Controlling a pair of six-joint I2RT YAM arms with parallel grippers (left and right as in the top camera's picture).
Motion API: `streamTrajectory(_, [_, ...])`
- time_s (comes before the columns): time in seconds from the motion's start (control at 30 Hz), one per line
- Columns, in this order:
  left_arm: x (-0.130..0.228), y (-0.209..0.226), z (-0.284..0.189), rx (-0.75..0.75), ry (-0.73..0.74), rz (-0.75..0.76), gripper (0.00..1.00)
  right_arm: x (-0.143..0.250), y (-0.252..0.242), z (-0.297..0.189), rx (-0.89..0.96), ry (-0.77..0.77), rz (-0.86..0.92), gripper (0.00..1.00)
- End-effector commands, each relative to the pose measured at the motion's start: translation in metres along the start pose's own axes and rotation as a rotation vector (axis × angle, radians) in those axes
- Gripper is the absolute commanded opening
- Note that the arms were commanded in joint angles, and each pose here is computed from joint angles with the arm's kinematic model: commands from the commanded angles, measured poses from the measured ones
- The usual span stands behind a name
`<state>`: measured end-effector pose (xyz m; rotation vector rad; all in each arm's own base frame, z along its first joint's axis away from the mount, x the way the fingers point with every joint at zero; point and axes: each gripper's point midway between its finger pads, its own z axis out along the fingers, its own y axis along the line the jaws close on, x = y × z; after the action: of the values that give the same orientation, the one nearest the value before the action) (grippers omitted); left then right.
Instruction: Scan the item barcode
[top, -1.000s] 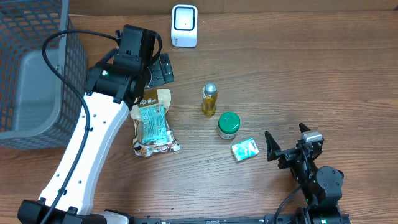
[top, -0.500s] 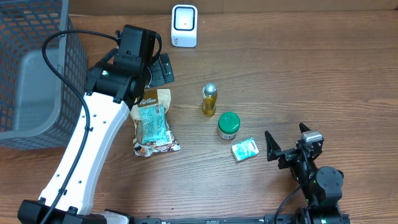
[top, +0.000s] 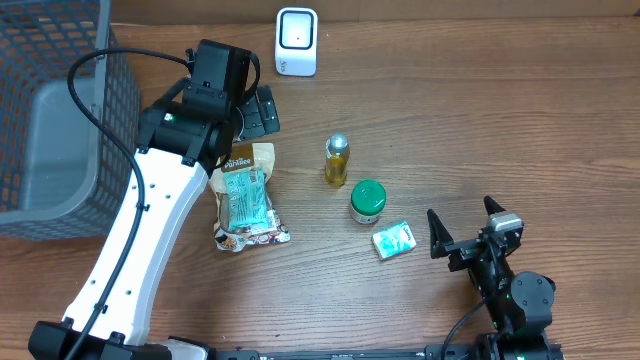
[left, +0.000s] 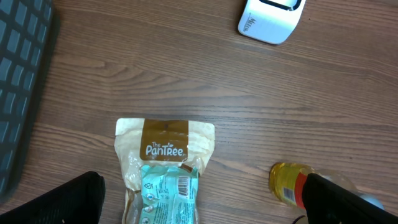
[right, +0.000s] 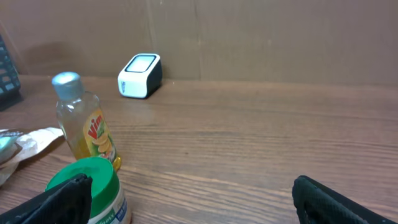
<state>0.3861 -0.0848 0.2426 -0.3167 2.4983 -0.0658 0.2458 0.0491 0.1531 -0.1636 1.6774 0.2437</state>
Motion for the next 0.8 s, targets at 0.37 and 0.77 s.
streamTrajectory(0.37, [-0.004, -0.001, -0.004, 0.013, -0.012, 0.013, 1.00, -0.017, 0.003, -0.006, -0.006, -0.088, -0.022, 1.00])
streamTrajectory(0.77, [-0.004, -0.001, -0.004, 0.013, -0.012, 0.013, 1.00, -0.020, 0.003, -0.007, -0.007, -0.104, -0.025, 1.00])
